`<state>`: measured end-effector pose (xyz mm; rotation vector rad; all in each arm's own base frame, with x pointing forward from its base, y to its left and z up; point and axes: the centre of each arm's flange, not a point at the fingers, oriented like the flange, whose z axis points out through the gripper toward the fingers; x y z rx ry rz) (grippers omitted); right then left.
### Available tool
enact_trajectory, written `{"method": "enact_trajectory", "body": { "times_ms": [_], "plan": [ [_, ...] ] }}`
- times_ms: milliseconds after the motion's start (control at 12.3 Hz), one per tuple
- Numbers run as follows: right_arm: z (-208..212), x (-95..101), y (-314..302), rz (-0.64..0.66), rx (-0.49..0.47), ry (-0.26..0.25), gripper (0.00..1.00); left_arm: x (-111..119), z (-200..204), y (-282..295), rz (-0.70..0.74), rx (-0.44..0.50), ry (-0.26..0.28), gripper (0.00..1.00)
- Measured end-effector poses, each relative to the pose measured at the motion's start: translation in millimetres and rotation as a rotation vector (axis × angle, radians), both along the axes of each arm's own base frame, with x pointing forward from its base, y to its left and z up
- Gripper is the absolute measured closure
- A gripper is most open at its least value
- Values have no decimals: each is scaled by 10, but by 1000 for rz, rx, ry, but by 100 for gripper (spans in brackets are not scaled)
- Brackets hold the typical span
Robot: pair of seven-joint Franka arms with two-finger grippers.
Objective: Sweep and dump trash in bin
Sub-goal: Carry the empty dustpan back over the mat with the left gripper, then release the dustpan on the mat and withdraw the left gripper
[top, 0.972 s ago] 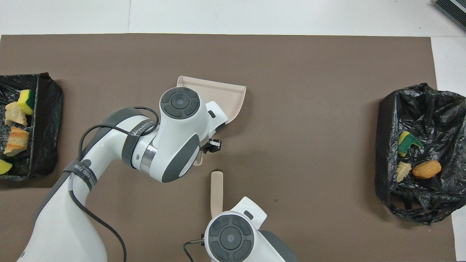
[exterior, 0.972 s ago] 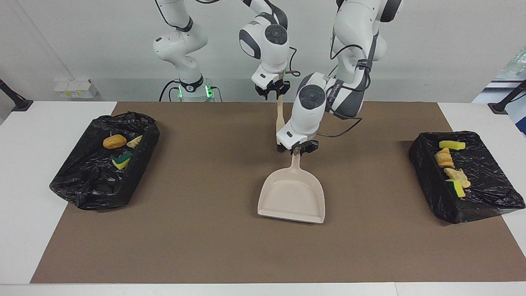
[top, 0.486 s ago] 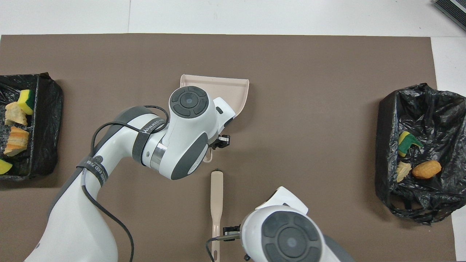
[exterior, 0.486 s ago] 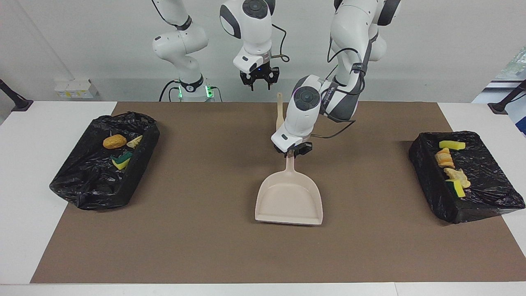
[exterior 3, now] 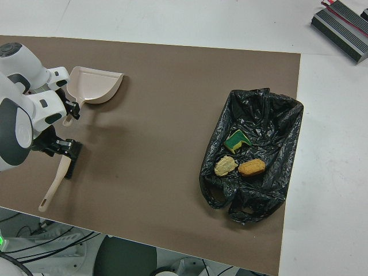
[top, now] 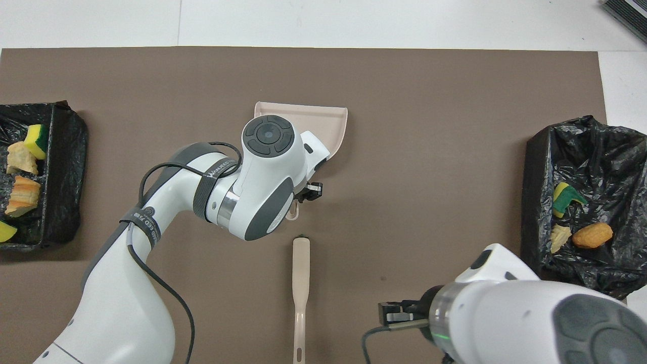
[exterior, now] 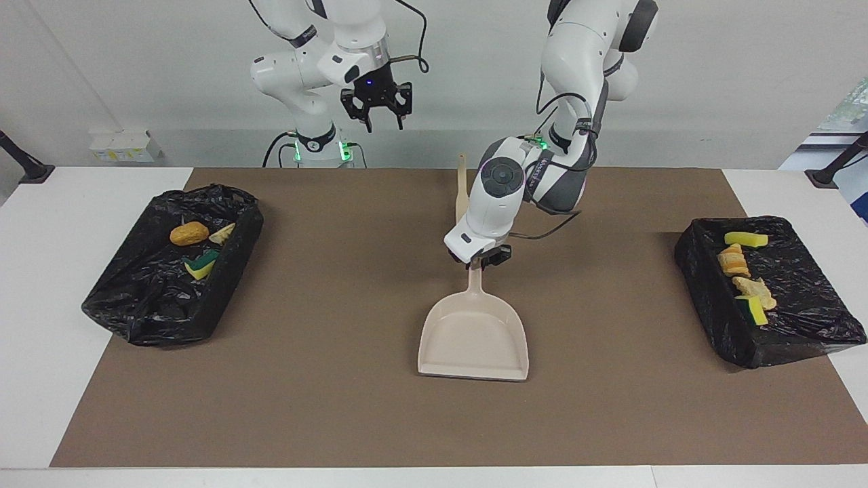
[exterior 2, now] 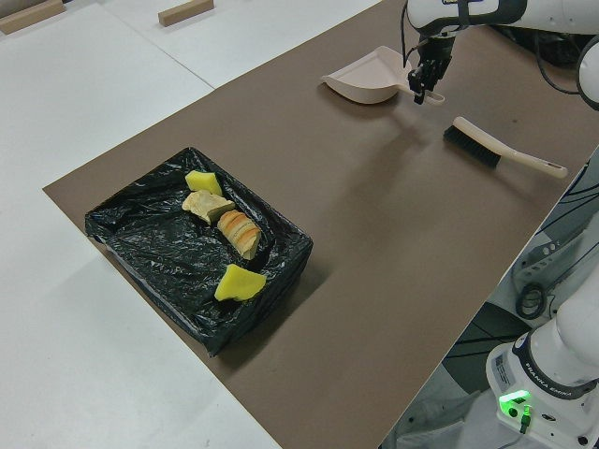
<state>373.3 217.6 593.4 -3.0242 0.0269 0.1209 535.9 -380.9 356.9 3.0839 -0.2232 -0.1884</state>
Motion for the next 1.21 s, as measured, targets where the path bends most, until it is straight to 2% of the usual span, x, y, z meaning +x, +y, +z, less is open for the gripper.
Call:
{"method": "enact_trajectory", "body": {
  "times_ms": [81, 324, 486, 567, 648, 810, 891, 1053, 1215],
  "plan": [
    [81, 82, -197, -23, 5, -9, 28, 3, 5, -1, 0, -1, -1, 67],
    [309, 368, -947, -108, 23, -44, 26, 22, 31, 4, 3, -3, -6, 34],
    [372, 478, -1480, -140, 27, -60, 20, 65, 99, 57, 13, 0, -11, 9],
    [381, 503, -1697, -144, 23, -65, 14, 82, 178, 114, 21, 4, -12, 0],
    [390, 519, -1869, -148, 17, -72, 14, 103, 286, 206, 33, 11, -14, 0],
    [449, 572, -2109, -166, -15, -90, 0, 152, 477, 485, 72, 34, -9, 0],
    [509, 649, -2183, -174, -34, -104, 0, 191, 526, 686, 101, 48, -8, 0],
    [601, 885, -2281, -180, -58, -131, 0, 269, 498, 1104, 126, 105, -19, 0],
    [617, 1186, -2343, -185, -65, -199, 0, 373, 439, 1580, 125, 124, -12, 0]
  ]
}}
